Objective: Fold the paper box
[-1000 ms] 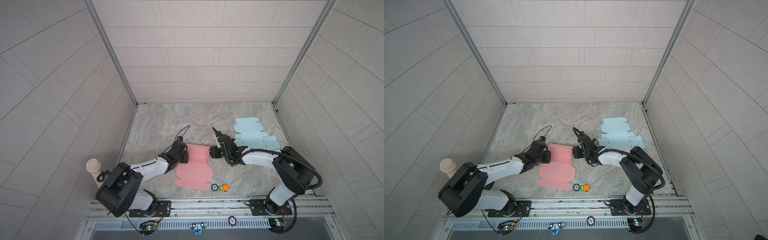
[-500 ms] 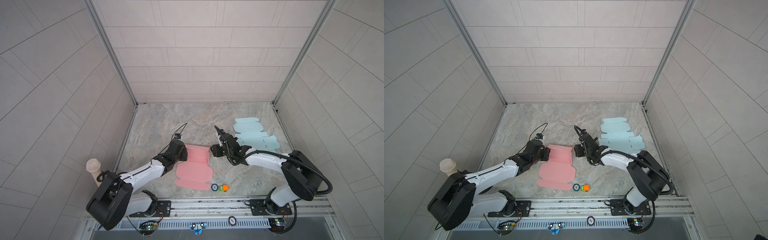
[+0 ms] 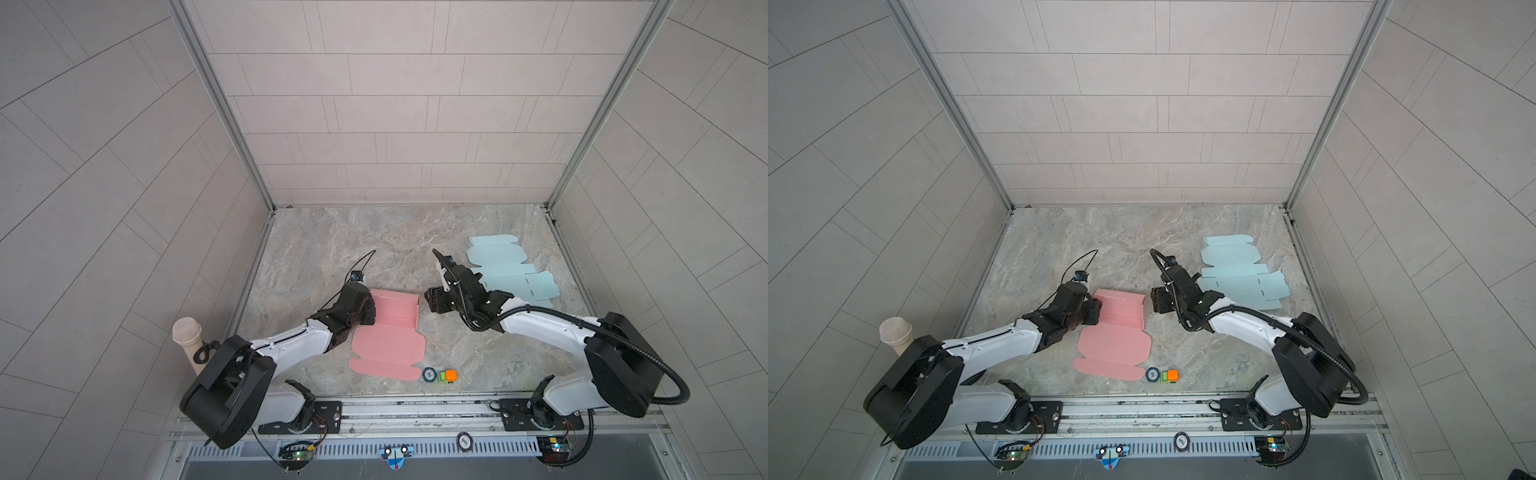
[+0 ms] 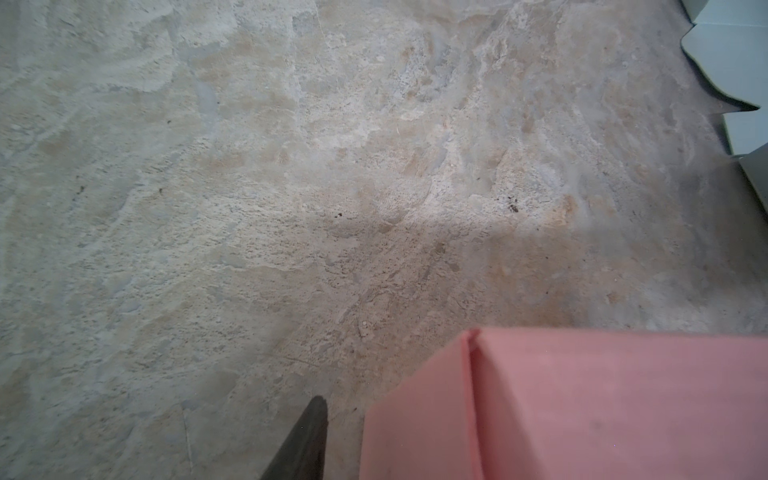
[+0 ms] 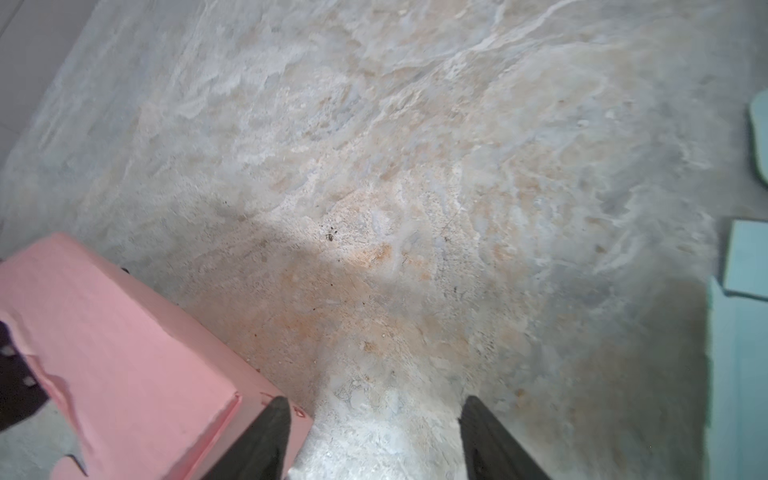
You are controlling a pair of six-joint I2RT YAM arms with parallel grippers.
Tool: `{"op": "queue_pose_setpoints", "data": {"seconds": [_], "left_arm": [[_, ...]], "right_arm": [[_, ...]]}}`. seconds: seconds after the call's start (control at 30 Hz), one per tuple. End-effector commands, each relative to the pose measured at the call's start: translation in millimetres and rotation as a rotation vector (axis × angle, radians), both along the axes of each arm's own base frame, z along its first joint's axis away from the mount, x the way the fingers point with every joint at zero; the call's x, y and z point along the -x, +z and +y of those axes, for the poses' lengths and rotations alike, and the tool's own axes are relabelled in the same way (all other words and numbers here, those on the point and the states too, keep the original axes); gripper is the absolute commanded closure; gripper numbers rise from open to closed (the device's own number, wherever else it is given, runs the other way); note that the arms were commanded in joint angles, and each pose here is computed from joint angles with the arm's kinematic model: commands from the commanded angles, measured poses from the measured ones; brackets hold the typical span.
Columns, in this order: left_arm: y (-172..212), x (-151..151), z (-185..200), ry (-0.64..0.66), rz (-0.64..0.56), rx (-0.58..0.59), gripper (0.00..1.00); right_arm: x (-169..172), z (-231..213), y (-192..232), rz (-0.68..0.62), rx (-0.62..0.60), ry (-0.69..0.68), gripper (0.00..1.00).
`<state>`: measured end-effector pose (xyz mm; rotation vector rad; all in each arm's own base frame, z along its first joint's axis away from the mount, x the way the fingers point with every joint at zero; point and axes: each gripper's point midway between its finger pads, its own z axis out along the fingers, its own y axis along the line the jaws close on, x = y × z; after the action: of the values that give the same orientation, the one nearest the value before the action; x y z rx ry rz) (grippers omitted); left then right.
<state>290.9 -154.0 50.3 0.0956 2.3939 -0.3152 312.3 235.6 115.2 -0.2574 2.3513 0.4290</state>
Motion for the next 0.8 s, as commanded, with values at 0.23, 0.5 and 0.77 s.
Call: {"op": "queue_pose_setpoints", "data": {"seconds": [0.23, 0.5, 0.77], "left_arm": [[-4, 12, 5, 0.019, 0.042, 0.009, 0.57], [-10, 22, 1, 0.028, 0.048, 0.104, 0.41], [-14, 25, 1, 0.046, 0.034, 0.159, 0.34]], "right_arm": [[22, 53, 63, -0.128, 0.16, 0.332, 0.07], [35, 103, 40, -0.079, 0.307, 0.572, 0.05], [24, 106, 22, -0.073, 0.489, 0.586, 0.07]]}}
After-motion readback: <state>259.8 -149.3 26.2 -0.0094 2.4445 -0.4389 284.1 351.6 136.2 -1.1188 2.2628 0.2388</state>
